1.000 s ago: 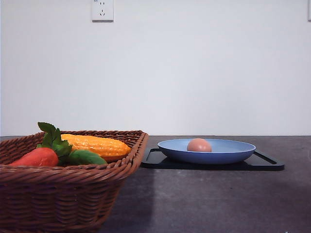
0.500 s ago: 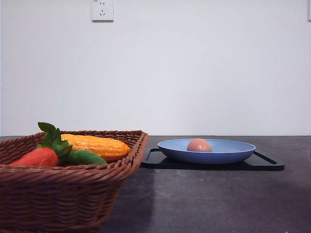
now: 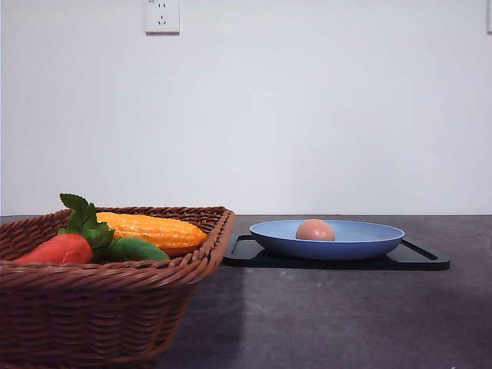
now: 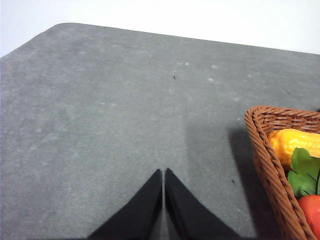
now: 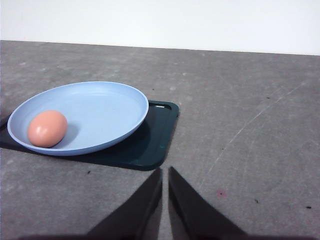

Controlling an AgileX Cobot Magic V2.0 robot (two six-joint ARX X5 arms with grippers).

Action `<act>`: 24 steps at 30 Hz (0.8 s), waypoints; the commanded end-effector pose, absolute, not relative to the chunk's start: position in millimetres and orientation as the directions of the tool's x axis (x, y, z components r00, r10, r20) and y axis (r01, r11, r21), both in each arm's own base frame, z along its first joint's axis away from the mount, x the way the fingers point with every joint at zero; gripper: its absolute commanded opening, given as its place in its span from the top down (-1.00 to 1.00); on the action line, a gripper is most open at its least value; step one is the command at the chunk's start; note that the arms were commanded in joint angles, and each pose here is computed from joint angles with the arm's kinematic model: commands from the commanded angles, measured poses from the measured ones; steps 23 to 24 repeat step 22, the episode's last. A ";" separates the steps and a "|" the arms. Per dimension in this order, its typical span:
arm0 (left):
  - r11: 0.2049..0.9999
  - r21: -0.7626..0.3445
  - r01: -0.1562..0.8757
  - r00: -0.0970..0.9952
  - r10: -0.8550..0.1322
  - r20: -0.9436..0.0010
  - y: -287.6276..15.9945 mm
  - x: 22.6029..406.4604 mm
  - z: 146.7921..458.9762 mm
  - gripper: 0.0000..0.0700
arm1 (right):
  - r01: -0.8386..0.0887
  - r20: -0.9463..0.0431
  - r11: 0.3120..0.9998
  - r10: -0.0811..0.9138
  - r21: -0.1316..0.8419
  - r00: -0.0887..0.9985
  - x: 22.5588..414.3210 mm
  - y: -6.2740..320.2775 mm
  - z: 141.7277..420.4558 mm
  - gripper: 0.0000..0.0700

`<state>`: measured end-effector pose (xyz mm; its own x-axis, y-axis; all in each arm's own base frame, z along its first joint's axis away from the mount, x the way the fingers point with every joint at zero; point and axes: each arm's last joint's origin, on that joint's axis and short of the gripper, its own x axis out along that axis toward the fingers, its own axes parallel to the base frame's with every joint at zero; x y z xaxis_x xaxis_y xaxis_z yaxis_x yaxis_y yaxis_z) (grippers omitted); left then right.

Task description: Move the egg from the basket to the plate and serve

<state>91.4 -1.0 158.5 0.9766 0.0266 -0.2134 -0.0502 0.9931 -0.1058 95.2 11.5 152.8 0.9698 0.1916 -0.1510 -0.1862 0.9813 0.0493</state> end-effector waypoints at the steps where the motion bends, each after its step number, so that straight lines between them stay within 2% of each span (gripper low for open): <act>1: 0.993 -0.106 -0.058 0.968 0.030 -0.251 -0.8 92.2 149.0 1.00 | -0.184 -0.145 0.981 0.191 0.059 0.971 95.4 11.6 152.4 1.00; 24: 0.993 -0.106 -0.058 0.968 0.030 -0.251 -0.8 92.2 149.0 1.00 | -0.184 -0.145 0.981 0.191 0.059 0.971 95.4 11.6 152.4 1.00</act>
